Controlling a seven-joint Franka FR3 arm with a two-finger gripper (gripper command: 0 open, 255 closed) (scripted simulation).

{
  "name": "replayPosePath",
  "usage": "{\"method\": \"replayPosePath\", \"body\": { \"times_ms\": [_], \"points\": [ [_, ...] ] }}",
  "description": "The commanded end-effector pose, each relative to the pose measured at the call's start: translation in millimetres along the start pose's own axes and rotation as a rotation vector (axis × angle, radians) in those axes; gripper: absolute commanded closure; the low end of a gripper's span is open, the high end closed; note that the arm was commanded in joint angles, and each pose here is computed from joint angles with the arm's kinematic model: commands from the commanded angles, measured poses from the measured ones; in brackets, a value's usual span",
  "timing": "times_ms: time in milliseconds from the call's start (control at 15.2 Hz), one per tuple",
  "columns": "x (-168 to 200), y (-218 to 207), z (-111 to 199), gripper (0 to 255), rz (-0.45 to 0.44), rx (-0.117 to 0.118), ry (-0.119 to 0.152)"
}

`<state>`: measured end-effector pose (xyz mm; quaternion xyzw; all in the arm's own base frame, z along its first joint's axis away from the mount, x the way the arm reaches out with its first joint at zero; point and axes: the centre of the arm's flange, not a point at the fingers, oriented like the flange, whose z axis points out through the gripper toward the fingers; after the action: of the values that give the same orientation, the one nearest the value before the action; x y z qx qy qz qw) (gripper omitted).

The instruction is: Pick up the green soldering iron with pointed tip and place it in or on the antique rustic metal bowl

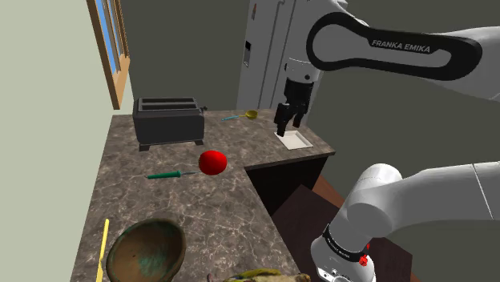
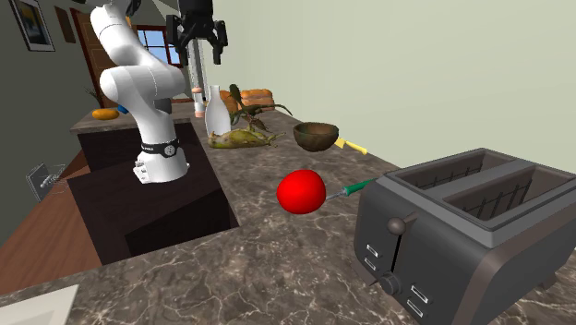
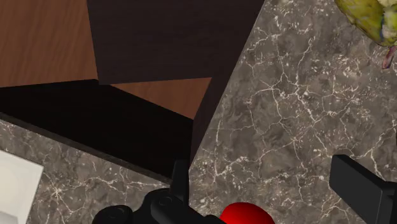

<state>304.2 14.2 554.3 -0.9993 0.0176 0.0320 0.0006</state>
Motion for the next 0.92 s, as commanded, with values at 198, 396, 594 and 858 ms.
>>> {"method": "replayPosePath", "body": {
  "times_ms": [198, 396, 594, 858],
  "points": [
    [36, -5, 19, 0, -0.063, -0.004, -0.010],
    [71, -12, 39, 0, -0.126, -0.007, -0.020],
    [106, -21, 59, 0, -0.190, -0.011, -0.030],
    [151, -36, 86, 0, -0.274, -0.016, -0.043]
  ]
}}
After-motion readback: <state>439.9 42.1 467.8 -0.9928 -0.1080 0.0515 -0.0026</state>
